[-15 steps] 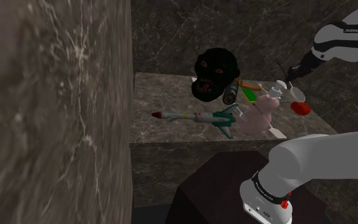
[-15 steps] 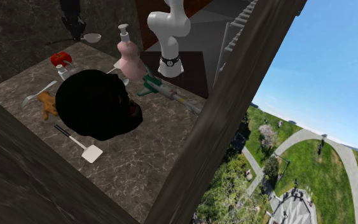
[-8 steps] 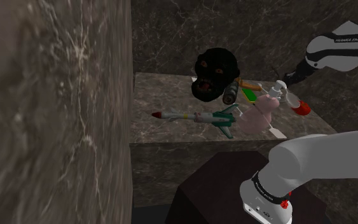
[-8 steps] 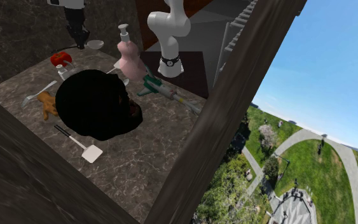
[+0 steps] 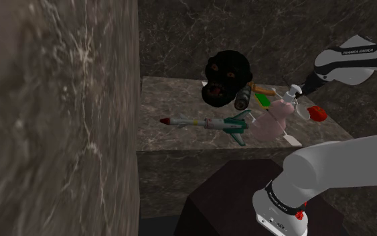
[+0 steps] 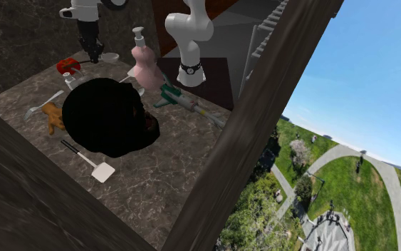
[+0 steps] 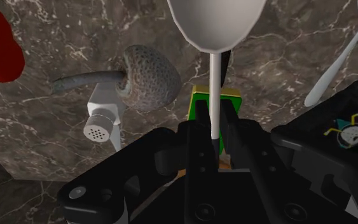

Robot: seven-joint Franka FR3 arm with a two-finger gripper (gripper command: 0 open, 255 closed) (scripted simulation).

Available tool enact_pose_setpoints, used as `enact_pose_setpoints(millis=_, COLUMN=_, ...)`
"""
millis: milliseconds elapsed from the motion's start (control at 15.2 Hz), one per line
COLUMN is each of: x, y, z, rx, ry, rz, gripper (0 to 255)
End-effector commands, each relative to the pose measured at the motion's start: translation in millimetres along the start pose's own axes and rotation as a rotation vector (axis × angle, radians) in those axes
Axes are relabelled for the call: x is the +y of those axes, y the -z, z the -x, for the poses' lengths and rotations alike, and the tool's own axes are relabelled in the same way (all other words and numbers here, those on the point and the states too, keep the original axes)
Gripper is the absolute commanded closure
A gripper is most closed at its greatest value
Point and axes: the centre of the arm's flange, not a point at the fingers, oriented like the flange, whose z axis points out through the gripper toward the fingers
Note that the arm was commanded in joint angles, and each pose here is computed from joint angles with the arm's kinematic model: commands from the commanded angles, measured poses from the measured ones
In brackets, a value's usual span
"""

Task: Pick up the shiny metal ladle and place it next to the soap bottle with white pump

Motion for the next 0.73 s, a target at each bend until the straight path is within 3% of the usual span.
enact_pose_setpoints(millis=0, x=0.5, y=-9.9, z=4.3, rx=0.001, ry=0.0, rz=0.0, gripper=255)
enact_pose_setpoints(millis=660, x=0.1, y=-60.2, z=20.4, rx=0.001, ry=0.0, rz=0.0, gripper=255)
